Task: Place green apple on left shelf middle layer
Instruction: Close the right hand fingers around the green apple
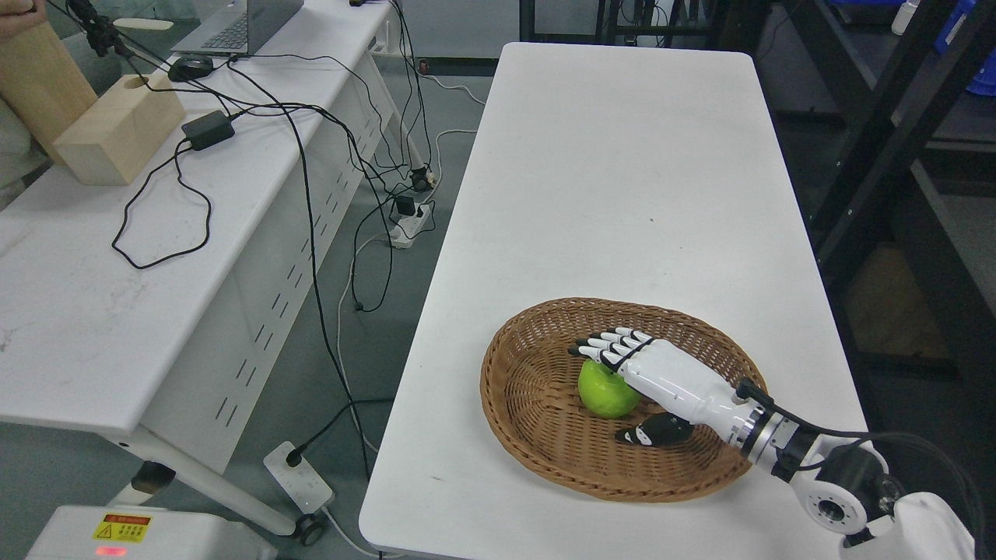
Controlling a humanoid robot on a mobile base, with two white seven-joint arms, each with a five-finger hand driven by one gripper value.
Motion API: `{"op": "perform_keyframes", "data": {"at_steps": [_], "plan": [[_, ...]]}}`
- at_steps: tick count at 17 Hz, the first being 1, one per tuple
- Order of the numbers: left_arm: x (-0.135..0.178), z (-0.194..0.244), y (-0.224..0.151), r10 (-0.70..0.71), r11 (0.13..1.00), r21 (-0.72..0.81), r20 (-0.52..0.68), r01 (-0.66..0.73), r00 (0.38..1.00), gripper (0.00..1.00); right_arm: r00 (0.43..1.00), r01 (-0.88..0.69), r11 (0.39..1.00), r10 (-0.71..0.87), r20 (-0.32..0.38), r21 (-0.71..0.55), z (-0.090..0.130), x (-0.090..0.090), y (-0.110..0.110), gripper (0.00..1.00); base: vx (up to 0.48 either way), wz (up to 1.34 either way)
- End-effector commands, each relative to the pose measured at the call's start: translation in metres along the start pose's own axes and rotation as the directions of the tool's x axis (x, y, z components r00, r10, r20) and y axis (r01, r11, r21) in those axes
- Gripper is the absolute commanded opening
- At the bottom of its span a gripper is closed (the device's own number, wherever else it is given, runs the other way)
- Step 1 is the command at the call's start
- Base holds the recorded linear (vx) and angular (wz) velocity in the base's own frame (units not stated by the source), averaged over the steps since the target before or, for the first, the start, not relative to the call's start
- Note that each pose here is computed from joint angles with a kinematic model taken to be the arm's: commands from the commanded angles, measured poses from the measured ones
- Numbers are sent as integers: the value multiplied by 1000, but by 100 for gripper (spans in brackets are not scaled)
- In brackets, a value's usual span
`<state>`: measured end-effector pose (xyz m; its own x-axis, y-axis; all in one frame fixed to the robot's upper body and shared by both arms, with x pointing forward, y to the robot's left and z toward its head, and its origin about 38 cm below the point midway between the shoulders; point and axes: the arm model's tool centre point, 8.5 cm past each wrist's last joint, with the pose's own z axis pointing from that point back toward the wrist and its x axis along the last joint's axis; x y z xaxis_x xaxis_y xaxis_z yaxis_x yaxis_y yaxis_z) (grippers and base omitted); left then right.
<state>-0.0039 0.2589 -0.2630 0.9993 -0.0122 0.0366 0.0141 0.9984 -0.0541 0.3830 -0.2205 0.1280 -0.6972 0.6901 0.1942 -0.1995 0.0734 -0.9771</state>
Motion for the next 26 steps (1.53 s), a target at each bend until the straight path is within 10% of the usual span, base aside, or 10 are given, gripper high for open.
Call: {"op": "perform_keyframes", "data": {"at_steps": [1, 6, 14, 21, 26], "plan": [[0, 2, 11, -2, 1000, 17, 2, 2, 1000, 100, 1000, 15, 999, -14, -20, 44, -6, -8, 12, 100, 0, 0], [0, 2, 11, -1, 1000, 17, 0, 1, 1000, 100, 1000, 12, 999, -11, -20, 49, -3, -8, 15, 92, 0, 0], [0, 2, 11, -1, 1000, 17, 0, 1, 1000, 100, 1000, 1, 1000, -1, -25, -2, 15, -23, -2, 2, 0, 0], [0, 2, 11, -2, 1000, 18, 2, 2, 1000, 100, 985, -26, 974, -14, -175, -227, 75, -60, -82, 0, 0, 0], [0, 2, 11, -2, 1000, 17, 2, 2, 1000, 100, 920, -91, 775, -176, -351, -626, 116, -82, -103, 0, 0, 0]]}}
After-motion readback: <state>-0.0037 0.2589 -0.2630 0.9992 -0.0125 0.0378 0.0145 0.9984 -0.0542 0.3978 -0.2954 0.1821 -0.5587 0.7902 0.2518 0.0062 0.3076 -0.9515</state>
